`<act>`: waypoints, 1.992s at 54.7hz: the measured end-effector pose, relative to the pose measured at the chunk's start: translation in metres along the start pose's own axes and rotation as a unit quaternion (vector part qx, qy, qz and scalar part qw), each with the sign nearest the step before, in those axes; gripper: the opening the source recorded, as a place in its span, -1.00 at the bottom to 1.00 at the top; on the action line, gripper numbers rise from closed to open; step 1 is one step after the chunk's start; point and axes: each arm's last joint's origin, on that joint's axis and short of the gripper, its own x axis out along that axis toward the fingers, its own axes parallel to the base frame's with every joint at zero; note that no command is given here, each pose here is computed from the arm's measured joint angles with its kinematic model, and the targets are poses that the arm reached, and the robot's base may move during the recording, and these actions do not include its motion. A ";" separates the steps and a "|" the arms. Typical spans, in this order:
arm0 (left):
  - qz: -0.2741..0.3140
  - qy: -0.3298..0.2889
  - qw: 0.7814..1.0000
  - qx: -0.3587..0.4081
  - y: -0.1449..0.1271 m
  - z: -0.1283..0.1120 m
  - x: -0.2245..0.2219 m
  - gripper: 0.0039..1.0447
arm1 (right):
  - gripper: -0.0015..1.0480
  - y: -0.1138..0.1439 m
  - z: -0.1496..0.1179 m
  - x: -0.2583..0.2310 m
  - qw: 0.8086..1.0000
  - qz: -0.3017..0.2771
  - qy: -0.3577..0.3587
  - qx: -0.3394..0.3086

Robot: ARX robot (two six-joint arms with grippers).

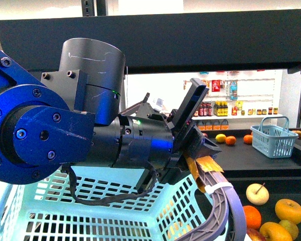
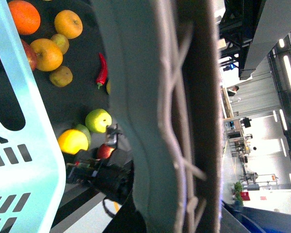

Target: Pick lemon from shelf

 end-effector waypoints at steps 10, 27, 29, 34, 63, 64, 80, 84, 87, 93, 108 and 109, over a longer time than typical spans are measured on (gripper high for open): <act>0.000 0.000 1.000 0.000 0.000 0.000 0.000 -0.86 | 0.11 0.029 0.044 -0.063 0.992 0.105 -0.063 -0.007; 0.000 0.000 1.000 0.000 0.000 0.000 0.000 -0.86 | 0.11 0.078 0.055 -0.131 0.967 0.243 -0.079 -0.020; 0.000 0.000 1.000 0.000 0.000 0.000 0.000 -0.86 | 0.11 0.081 0.053 -0.133 0.966 0.248 -0.076 -0.020; 0.000 0.000 1.000 0.000 0.000 0.000 0.000 -0.86 | 0.11 0.091 0.046 -0.136 0.962 0.263 -0.068 -0.027; 0.002 -0.003 1.000 0.006 0.002 0.002 -0.002 -0.86 | 0.44 0.110 0.018 -0.140 0.957 0.285 -0.041 -0.026; 0.002 -0.003 1.000 0.006 0.002 0.002 -0.002 -0.86 | 0.50 0.110 0.018 -0.140 0.958 0.284 -0.042 -0.026; 0.003 -0.005 1.000 0.006 0.003 0.003 -0.003 -0.86 | 0.85 0.102 0.022 -0.138 0.960 0.276 -0.042 -0.018; 0.002 -0.004 1.000 0.003 0.002 0.002 -0.002 -0.86 | 0.85 0.093 0.031 -0.144 0.960 0.275 -0.056 -0.014; 0.001 -0.003 1.000 0.001 0.001 0.002 -0.002 -0.86 | 0.85 0.081 0.045 -0.157 0.959 0.268 -0.090 -0.009; 0.001 -0.002 1.000 0.000 0.001 0.001 -0.001 -0.86 | 0.85 0.051 0.063 -0.179 0.959 0.238 -0.155 -0.001; 0.001 -0.001 1.000 -0.001 0.001 0.001 -0.001 -0.86 | 0.85 -0.018 0.025 -0.224 0.960 0.178 -0.210 -0.055; 0.001 -0.002 1.000 -0.001 0.001 0.001 -0.001 -0.86 | 0.85 -0.022 0.019 -0.229 0.959 0.176 -0.214 -0.061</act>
